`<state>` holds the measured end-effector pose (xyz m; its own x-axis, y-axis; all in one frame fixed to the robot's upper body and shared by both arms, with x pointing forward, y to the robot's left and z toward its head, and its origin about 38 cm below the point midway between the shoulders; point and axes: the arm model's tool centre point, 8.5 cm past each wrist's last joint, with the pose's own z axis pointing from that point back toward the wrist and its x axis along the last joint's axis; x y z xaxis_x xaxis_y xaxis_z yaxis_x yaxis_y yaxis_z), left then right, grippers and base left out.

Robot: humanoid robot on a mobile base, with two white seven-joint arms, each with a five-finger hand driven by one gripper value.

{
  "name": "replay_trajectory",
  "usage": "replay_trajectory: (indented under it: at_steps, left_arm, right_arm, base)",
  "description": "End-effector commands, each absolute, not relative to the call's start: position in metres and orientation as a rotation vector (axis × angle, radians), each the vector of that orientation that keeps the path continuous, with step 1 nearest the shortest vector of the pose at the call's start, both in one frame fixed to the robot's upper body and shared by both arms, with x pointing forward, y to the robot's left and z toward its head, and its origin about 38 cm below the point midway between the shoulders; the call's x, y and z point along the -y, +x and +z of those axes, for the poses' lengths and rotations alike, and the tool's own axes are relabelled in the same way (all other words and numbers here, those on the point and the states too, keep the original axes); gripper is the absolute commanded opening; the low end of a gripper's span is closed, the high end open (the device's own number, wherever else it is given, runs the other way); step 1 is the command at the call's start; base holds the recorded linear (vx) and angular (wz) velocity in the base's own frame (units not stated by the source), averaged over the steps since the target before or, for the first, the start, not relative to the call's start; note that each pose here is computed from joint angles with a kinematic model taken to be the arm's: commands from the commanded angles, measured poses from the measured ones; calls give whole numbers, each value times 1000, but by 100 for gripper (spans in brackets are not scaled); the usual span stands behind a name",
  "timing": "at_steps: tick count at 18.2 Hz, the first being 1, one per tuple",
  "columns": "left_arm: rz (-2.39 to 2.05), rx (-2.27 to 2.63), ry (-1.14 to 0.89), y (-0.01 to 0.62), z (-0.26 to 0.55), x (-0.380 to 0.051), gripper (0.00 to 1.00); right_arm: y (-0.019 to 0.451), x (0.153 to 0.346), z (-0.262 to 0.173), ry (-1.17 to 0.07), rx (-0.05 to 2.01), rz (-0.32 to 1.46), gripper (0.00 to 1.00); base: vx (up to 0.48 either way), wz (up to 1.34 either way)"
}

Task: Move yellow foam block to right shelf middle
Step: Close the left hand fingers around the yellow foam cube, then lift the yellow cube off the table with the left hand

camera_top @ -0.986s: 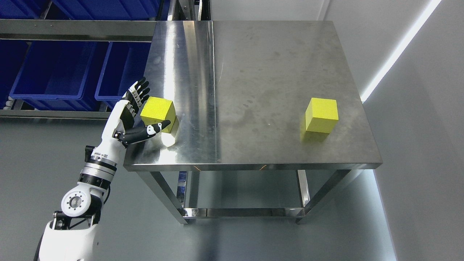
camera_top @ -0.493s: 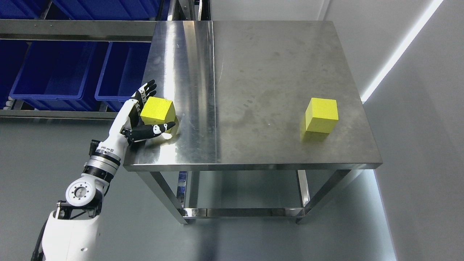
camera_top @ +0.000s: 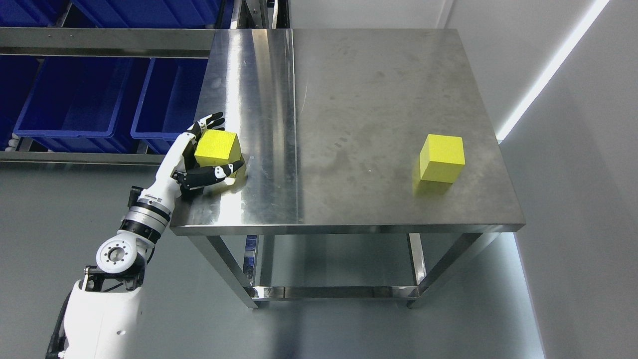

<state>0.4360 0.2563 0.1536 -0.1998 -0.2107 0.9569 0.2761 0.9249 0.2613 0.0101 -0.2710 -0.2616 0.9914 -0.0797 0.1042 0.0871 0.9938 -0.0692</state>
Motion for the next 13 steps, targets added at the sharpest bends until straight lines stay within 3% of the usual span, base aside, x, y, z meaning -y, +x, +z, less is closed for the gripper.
replay_trajectory:
  at_steps: [1, 2, 5, 6, 13]
  left_arm:
    - [-395, 1728, -74, 440, 149, -249, 65]
    - [-385, 1732, -75, 440, 149, -250, 62]
    - [-317, 1856, -72, 437, 160, -253, 31]
    - [-308, 1888, -56, 436, 163, -258, 26]
    - [-290, 2269, 20, 430, 240, -274, 26]
  right_arm:
    - [18, 283, -260, -91, 122, -82, 100]
    - [17, 283, -261, -91, 121, -82, 100]
    - [18, 283, -260, -91, 122, -83, 100]
    - [17, 283, -260, -91, 122, -83, 100]
    - [17, 283, -261, -91, 121, -82, 100]
  base:
    - [0, 0]
    - [0, 0]
    - [-10, 0]
    - [-24, 0]
    - [-41, 22]
